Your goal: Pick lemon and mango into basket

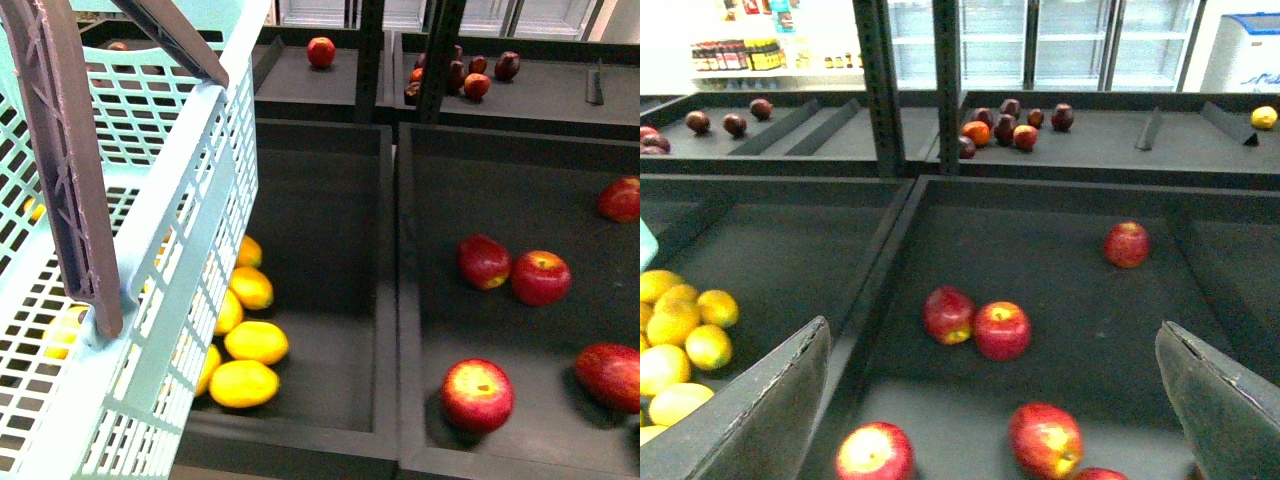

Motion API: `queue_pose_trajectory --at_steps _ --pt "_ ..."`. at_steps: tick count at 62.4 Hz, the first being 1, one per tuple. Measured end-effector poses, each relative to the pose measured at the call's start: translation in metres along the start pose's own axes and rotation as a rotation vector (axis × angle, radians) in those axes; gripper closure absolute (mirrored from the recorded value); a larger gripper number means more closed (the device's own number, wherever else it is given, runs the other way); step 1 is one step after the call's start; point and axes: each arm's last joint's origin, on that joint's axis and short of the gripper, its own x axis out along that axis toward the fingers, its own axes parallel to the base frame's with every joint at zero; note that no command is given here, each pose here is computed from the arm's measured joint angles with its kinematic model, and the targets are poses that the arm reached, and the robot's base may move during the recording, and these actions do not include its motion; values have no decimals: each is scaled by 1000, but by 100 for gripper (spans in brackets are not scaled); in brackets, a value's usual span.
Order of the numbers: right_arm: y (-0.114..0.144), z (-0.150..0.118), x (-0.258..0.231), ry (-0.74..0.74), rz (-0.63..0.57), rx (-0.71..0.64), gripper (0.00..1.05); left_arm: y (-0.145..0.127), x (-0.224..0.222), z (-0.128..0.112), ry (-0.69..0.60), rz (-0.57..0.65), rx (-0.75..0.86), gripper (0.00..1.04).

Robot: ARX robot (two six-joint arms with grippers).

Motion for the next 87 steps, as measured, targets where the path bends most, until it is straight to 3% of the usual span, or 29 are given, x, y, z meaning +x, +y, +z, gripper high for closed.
queue_pose_trajectory --at_steps 62,67,76,87 --pt "0 0 0 0 10 0 9 0 0 0 -4 1 2 88" --pt "0 0 0 -1 11 0 9 2 5 -2 -70 107 119 88" --pt "0 0 0 0 5 0 9 -4 42 -20 -32 194 646 88" --pt "0 0 0 0 5 0 9 -10 94 -50 155 129 719 88"
